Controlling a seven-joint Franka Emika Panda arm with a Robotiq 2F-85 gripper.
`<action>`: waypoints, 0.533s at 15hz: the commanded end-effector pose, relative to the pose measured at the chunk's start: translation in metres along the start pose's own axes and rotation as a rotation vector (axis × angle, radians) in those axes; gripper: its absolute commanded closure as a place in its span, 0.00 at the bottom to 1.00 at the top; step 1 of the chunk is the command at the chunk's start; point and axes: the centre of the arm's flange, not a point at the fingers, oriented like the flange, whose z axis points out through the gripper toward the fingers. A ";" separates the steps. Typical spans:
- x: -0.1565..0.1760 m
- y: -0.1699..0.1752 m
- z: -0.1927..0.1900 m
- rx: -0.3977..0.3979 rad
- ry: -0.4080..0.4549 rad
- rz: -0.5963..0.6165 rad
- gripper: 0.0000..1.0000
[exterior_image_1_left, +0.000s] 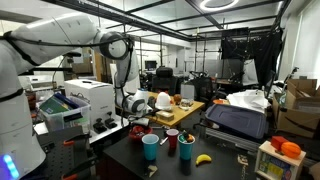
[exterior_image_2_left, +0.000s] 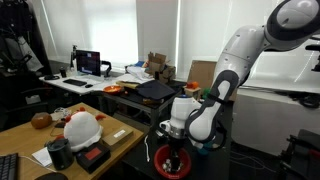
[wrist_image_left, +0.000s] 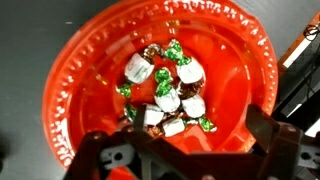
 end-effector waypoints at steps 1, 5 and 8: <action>-0.001 0.004 0.002 0.025 -0.021 0.010 0.00; -0.006 0.007 0.004 0.037 -0.027 0.015 0.00; -0.009 0.011 0.005 0.047 -0.029 0.014 0.26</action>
